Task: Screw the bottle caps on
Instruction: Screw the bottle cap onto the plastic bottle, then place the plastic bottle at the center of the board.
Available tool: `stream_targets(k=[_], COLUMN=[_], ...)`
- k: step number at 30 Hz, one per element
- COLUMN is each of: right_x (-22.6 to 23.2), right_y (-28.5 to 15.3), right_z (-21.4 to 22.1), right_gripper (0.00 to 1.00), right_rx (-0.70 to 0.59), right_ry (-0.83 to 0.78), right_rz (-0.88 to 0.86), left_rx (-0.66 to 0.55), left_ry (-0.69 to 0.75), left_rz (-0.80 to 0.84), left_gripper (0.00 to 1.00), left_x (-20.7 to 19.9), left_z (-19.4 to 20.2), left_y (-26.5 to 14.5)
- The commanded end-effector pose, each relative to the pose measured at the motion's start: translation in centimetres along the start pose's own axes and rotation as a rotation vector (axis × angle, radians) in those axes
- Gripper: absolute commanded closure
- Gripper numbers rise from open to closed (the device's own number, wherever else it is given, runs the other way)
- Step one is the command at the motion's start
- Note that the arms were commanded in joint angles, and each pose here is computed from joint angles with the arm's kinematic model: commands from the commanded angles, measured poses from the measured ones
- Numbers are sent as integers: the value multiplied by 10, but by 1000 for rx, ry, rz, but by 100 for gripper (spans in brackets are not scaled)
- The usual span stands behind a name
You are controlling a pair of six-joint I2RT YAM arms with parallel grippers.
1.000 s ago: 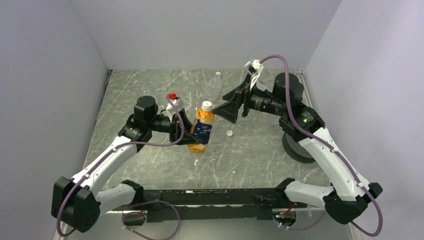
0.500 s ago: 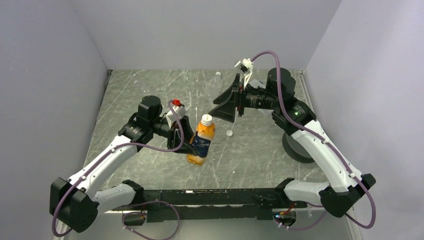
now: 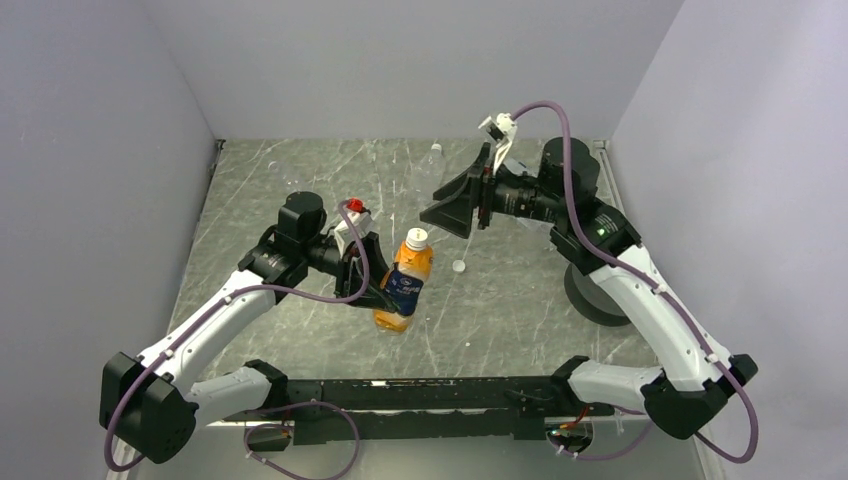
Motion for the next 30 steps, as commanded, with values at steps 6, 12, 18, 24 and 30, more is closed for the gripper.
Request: stream_targets(k=[6, 12, 18, 24, 30], right_x=[28, 39, 44, 45, 48], right_y=[-17, -3, 8, 9, 9], right_z=[-33, -19, -11, -8, -3], right_gripper=[25, 26, 35, 45, 60], right_rx=[-123, -12, 34, 47, 55], right_ry=[-75, -68, -77, -74, -79], right_rz=[-68, -286, -305, -311, -309], left_rx=[4, 3, 4, 1, -13], left_ry=[30, 34, 32, 34, 32], left_rz=[24, 25, 24, 18, 18], left_gripper=[100, 100, 100, 100, 100], left_x=[-5, -4, -3, -2, 1], left_z=[-2, -4, -4, -4, -7], left_y=[1, 2, 2, 2, 3])
Point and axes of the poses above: each gripper's point midway between its finger pads, its own y axis out along the fingers, its own x axis along the line the jaws close on, z = x × y, the point moved 8 cm from there along -y, back along the fingers, and after that the axes turned 1 degree about -y, right-handed, at the moved point
